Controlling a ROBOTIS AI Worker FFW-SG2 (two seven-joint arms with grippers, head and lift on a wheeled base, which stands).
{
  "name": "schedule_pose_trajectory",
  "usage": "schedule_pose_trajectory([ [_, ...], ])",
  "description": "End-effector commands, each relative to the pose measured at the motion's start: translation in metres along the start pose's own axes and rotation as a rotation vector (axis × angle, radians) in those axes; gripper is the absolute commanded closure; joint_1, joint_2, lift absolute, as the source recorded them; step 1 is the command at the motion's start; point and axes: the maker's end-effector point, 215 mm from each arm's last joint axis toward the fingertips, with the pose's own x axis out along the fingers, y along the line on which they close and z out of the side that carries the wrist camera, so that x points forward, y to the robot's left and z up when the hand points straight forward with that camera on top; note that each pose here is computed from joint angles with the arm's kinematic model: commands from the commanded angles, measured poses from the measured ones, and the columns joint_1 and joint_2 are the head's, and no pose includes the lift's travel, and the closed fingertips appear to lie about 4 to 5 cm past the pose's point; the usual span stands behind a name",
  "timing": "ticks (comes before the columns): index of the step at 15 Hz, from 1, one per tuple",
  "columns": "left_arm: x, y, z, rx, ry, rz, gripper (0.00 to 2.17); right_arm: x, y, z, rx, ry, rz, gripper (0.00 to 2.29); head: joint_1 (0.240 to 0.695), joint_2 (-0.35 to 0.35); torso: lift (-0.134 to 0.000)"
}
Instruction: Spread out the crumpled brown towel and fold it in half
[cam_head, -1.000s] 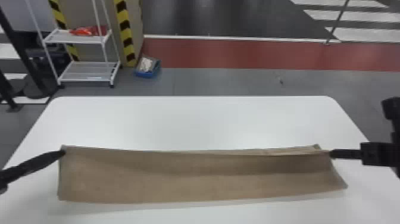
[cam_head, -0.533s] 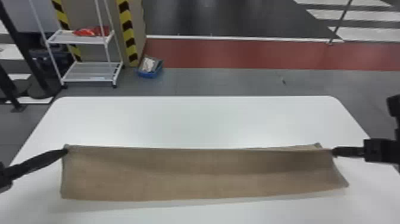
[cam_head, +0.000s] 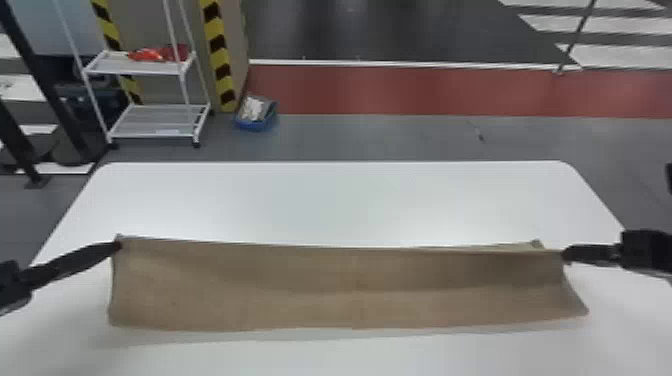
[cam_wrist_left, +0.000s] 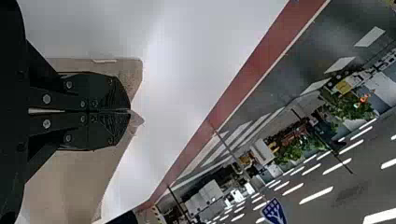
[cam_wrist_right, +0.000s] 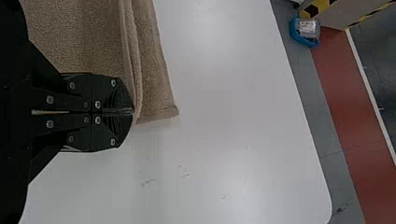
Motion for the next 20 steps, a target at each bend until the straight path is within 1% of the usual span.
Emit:
schedule_pose_trajectory([
  [1, 0.007, 0.001, 0.002, -0.005, 0.006, 0.001, 1.15, 0.003, 0.000, 0.000, 0.023, 0.012, 0.007, 1.33, 0.695, -0.033, -0.125],
  [3, 0.011, 0.005, 0.000, 0.002, 0.025, 0.019, 1.15, 0.005, 0.000, 0.002, 0.041, 0.019, 0.012, 1.33, 0.695, -0.035, -0.125],
  [10, 0.014, 0.013, 0.000, -0.002, 0.031, 0.041, 1.15, 0.008, 0.001, 0.004, 0.063, 0.026, 0.012, 1.30, 0.695, -0.032, -0.125],
  [11, 0.015, 0.014, 0.002, 0.002, 0.028, 0.040, 1.15, 0.012, 0.003, -0.001, 0.076, 0.033, 0.007, 1.11, 0.695, -0.033, -0.125],
  [12, 0.016, 0.016, 0.002, 0.001, 0.030, 0.045, 1.15, 0.017, 0.002, -0.007, 0.099, 0.039, -0.009, 0.65, 0.695, -0.033, -0.125],
  [13, 0.017, 0.017, 0.005, 0.016, 0.025, 0.046, 1.15, 0.021, 0.005, -0.010, 0.118, 0.041, -0.015, 0.22, 0.695, -0.033, -0.125],
  [14, 0.018, 0.017, 0.006, 0.025, 0.022, 0.047, 1.15, 0.023, 0.006, -0.011, 0.118, 0.038, -0.027, 0.17, 0.695, -0.034, -0.125],
  [16, 0.020, 0.017, 0.004, 0.031, 0.026, 0.045, 1.15, 0.025, 0.004, -0.010, 0.113, 0.024, -0.051, 0.17, 0.695, -0.024, -0.125],
  [20, 0.021, 0.017, 0.004, 0.033, 0.025, 0.042, 1.15, 0.021, 0.004, -0.006, 0.114, -0.002, -0.061, 0.17, 0.695, -0.025, -0.125],
])
